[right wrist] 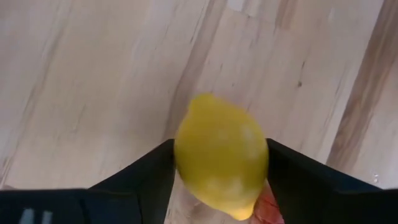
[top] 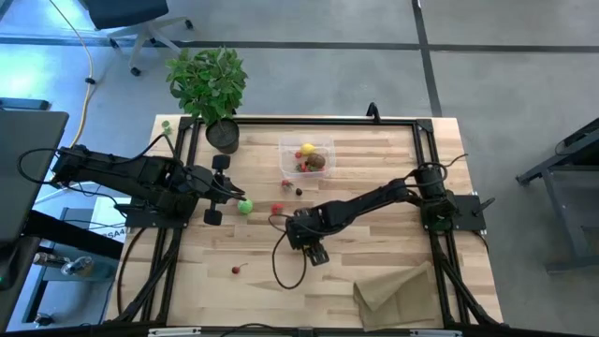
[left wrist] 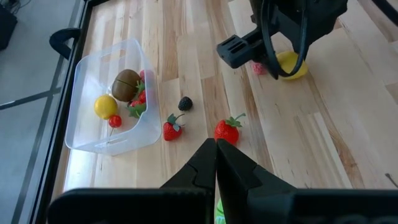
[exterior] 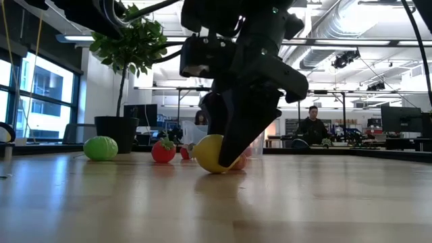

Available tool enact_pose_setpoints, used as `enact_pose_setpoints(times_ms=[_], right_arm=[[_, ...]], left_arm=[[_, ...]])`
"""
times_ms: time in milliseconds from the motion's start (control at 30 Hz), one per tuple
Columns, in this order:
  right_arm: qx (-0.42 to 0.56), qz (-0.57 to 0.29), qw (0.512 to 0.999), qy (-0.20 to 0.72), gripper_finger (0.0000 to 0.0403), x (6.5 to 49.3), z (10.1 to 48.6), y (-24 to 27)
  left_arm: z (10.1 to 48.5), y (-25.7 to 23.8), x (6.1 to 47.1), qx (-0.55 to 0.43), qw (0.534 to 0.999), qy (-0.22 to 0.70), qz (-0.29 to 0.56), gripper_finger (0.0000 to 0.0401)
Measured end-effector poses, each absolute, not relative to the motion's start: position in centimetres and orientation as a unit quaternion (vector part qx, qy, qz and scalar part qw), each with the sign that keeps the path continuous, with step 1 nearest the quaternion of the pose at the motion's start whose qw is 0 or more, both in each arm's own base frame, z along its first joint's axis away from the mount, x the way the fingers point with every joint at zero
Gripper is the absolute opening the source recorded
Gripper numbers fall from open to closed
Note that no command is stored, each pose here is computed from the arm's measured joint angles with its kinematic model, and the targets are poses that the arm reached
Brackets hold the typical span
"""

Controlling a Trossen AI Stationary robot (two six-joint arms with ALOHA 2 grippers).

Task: Pick and placing Produce into tupperware
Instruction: Put the lemon into the transparent bin

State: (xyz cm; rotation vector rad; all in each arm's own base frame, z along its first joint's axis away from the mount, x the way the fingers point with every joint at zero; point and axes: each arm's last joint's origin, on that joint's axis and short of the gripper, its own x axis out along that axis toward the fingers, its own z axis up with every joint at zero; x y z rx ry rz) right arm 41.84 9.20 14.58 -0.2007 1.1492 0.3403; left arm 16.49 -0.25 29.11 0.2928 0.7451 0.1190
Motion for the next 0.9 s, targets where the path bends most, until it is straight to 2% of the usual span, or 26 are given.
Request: enact_pose_setpoints(times_ms=[200, 900], right_arm=[[-0.096, 0.162, 0.82, 0.54, 0.0195, 41.8, 14.61, 9.27], [-0.091, 0.161, 0.821, 0.541, 0.019, 41.79, 14.63, 9.28]], left_arm=[[29.11, -0.25, 16.49, 0.142, 0.919, 0.362, 0.058, 0.0003], [29.1, -0.24, 16.49, 0.142, 0.919, 0.363, 0.058, 0.0003]])
